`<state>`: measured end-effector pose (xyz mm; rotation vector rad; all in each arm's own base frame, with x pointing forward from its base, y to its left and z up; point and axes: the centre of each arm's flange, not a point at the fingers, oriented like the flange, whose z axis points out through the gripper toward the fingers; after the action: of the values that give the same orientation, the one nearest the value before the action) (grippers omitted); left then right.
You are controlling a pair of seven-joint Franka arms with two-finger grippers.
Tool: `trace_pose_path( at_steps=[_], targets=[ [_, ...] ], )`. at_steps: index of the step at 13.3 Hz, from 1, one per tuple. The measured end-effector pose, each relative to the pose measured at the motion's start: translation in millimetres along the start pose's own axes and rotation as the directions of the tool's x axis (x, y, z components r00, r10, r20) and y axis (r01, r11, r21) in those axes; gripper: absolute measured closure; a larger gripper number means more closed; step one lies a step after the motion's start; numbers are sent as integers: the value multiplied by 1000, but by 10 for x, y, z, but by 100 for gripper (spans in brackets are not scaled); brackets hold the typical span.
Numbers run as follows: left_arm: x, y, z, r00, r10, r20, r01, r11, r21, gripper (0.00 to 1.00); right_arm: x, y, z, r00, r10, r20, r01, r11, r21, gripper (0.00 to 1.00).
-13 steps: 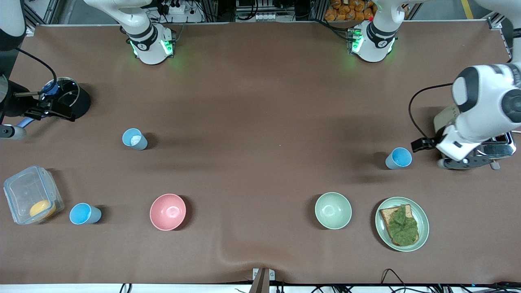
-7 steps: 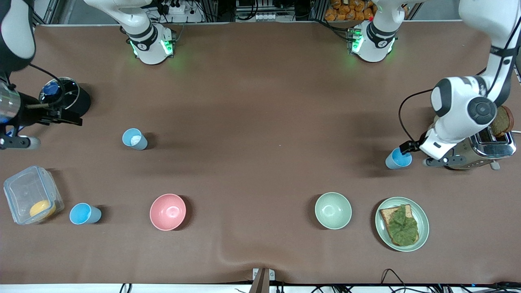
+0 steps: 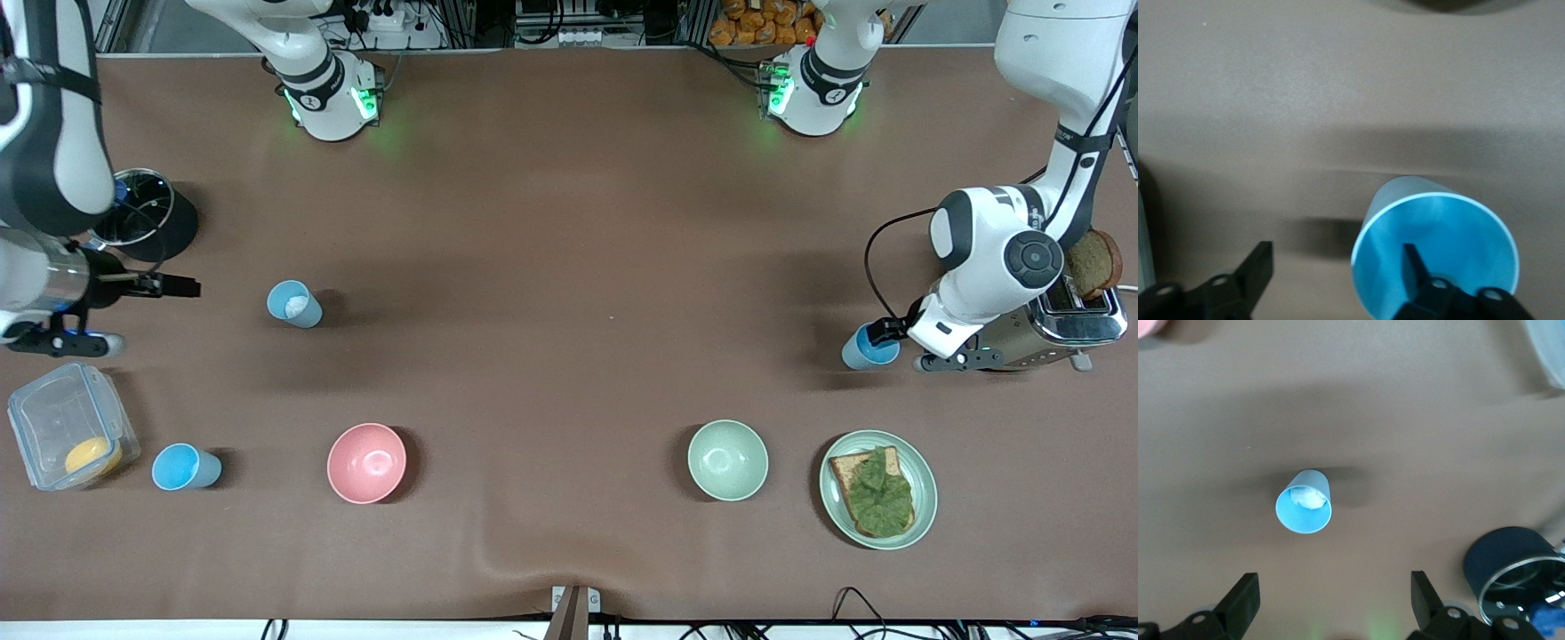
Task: Stack blue cups with both arms
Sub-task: 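Grasp the blue cup with the left gripper while the right gripper grasps its cup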
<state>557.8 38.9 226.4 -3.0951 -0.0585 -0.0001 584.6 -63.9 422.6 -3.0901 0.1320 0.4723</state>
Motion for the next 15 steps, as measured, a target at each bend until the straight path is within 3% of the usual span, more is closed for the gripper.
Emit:
trace_pose_path(
  at_steps=[3, 7, 12, 15],
  targets=[
    [97, -3, -102, 995, 101, -27, -101, 995, 10, 54, 53, -33, 523, 1000, -7, -25, 7, 1000, -1, 0],
    [223, 48, -451, 991, 115, -72, -114, 993, 14, 98, 12, -31, 1139, 998, -46, -49, 46, 999, -4, 0],
    [233, 396, -1091, 991, 128, -35, -127, 992, 7, 99, -58, -47, 1558, 997, -65, -48, 64, 998, -6, 0],
    [295, 387, -1344, 991, 125, -44, -125, 992, 12, 99, -14, -42, 1782, 996, -87, -32, 87, 996, -8, 0]
  ],
)
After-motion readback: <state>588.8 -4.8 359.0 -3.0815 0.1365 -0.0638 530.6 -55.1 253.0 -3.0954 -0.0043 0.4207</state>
